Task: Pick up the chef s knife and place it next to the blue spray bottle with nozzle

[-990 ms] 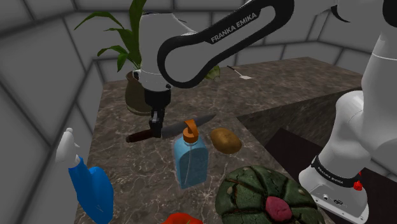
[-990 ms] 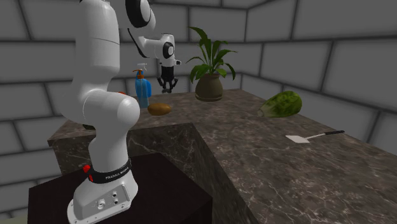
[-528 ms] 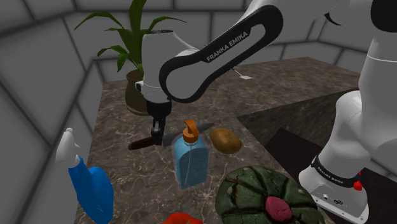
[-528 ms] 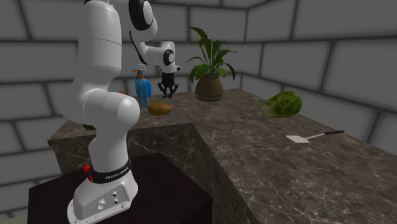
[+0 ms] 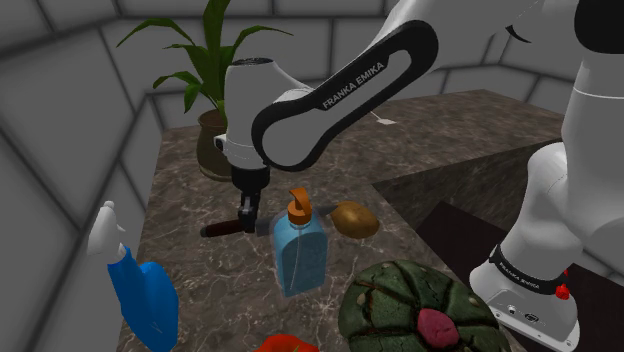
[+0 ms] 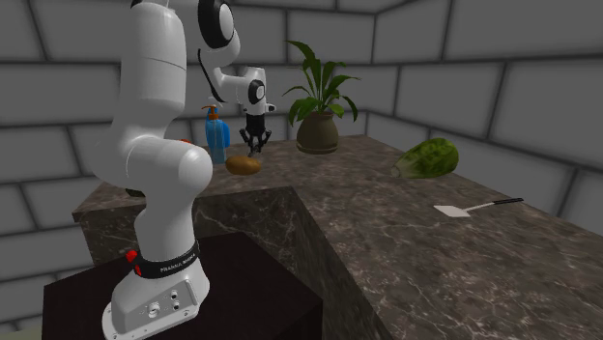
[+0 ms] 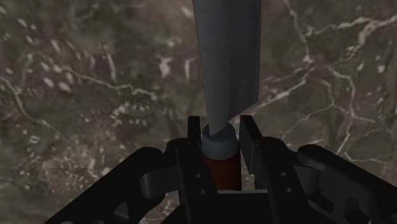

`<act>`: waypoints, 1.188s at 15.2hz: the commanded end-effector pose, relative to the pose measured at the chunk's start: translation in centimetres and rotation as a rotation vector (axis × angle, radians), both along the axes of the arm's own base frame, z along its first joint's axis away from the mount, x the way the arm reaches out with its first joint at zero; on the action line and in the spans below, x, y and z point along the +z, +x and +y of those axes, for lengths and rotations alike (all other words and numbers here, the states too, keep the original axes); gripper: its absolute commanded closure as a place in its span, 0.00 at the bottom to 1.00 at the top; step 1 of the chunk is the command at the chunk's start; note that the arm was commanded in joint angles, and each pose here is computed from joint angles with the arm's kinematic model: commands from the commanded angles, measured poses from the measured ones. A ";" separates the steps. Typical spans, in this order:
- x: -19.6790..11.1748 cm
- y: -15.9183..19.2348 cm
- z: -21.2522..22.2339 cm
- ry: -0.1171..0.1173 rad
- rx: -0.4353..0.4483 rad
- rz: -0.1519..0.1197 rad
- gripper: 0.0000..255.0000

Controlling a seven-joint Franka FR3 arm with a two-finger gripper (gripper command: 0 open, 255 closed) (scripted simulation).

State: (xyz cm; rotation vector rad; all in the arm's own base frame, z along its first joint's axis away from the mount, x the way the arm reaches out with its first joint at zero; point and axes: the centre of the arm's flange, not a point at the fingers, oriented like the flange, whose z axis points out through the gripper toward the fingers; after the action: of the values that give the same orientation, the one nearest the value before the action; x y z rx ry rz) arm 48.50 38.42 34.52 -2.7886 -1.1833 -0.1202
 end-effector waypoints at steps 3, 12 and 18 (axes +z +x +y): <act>-0.3 0.0 0.0 -0.003 0.000 0.004 0.00; 4.6 -0.2 -0.7 -0.003 0.000 0.004 0.00; 4.6 -0.2 -0.7 -0.003 0.000 0.004 0.00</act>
State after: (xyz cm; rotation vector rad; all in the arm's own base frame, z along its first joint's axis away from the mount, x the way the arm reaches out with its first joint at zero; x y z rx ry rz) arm 48.30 37.75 39.16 -2.7896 -1.1838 -0.1125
